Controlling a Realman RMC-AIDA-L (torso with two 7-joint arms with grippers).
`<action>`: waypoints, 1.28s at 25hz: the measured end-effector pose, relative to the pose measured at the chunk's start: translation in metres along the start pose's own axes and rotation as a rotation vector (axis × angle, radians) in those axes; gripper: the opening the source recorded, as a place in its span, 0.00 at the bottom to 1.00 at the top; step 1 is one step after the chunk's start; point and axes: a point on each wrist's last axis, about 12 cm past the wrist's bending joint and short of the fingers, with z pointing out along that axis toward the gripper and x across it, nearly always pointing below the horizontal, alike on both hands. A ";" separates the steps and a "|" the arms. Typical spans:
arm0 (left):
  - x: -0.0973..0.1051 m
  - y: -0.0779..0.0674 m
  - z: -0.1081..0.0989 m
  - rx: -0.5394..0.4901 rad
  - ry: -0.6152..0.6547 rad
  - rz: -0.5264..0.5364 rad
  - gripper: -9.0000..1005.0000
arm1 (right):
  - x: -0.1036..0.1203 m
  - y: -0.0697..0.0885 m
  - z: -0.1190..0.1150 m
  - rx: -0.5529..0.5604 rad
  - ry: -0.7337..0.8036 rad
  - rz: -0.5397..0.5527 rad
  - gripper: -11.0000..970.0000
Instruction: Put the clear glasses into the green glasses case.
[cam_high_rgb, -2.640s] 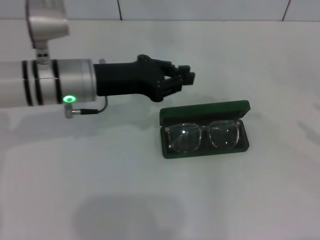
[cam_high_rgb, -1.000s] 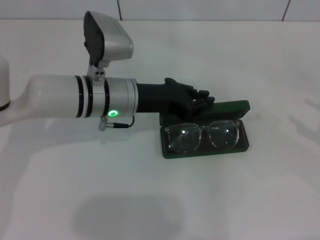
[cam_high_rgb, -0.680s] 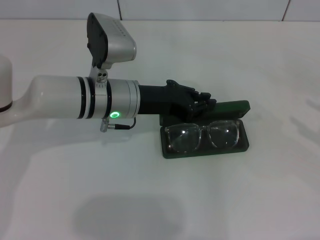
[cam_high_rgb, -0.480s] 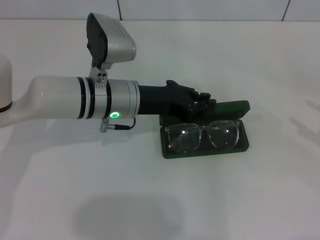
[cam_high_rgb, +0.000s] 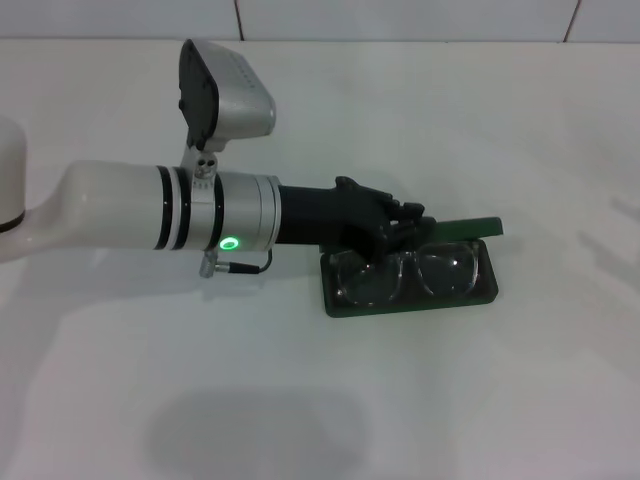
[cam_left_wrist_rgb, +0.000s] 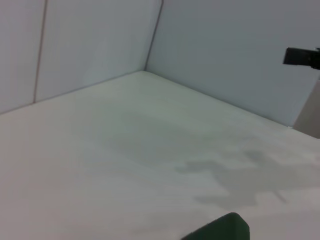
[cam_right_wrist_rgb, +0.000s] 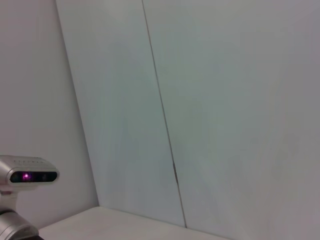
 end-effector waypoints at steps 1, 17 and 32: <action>0.001 -0.001 0.000 0.003 0.004 0.001 0.20 | 0.000 0.000 0.000 0.000 0.000 0.000 0.72; 0.017 -0.011 0.003 0.036 0.045 -0.020 0.20 | 0.001 0.001 0.000 -0.003 0.002 0.002 0.72; -0.009 -0.028 -0.019 0.119 -0.152 0.035 0.20 | 0.003 0.001 -0.002 -0.004 0.020 0.006 0.72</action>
